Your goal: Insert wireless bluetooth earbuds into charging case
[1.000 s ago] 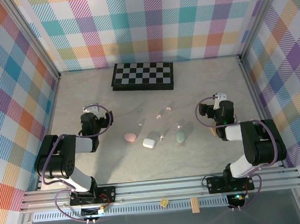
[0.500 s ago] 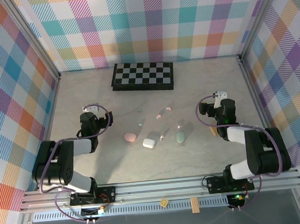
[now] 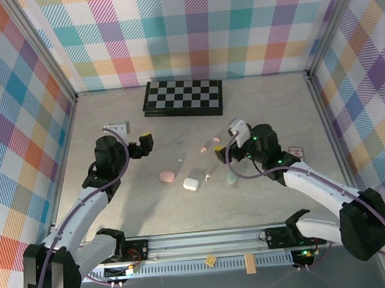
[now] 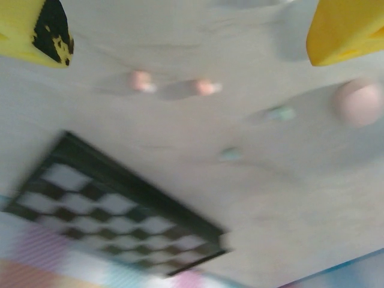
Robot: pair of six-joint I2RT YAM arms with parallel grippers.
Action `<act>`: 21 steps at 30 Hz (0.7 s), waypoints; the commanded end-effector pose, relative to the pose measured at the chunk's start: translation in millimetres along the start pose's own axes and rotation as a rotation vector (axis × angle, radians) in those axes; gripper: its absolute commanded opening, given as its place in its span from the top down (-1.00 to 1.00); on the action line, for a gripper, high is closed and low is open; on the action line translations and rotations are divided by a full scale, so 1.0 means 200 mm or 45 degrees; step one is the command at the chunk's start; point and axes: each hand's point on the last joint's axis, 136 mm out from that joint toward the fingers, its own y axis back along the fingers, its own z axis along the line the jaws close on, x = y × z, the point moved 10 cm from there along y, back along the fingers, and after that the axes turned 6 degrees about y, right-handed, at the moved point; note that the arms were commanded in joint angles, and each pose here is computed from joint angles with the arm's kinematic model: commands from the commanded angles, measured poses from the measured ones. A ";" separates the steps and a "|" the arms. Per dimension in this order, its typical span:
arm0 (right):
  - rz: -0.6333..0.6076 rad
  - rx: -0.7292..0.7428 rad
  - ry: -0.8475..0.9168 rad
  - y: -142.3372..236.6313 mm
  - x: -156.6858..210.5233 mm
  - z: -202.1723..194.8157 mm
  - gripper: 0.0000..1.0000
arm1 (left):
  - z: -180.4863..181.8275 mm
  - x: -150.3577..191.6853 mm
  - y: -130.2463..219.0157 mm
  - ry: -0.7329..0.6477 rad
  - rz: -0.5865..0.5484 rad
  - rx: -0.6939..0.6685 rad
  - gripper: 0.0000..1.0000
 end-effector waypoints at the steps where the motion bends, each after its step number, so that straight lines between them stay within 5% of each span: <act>1: 0.121 -0.344 0.133 -0.05 0.01 0.21 -0.98 | -0.03 0.02 0.09 0.092 0.131 0.057 -0.99; 7: 0.292 -0.597 0.325 -0.24 0.13 0.49 -0.98 | -0.03 0.02 0.16 0.113 0.145 0.061 -0.99; 21: 0.444 -0.592 0.408 -0.51 0.34 0.60 -0.97 | -0.05 0.06 0.14 0.119 0.253 0.109 -0.99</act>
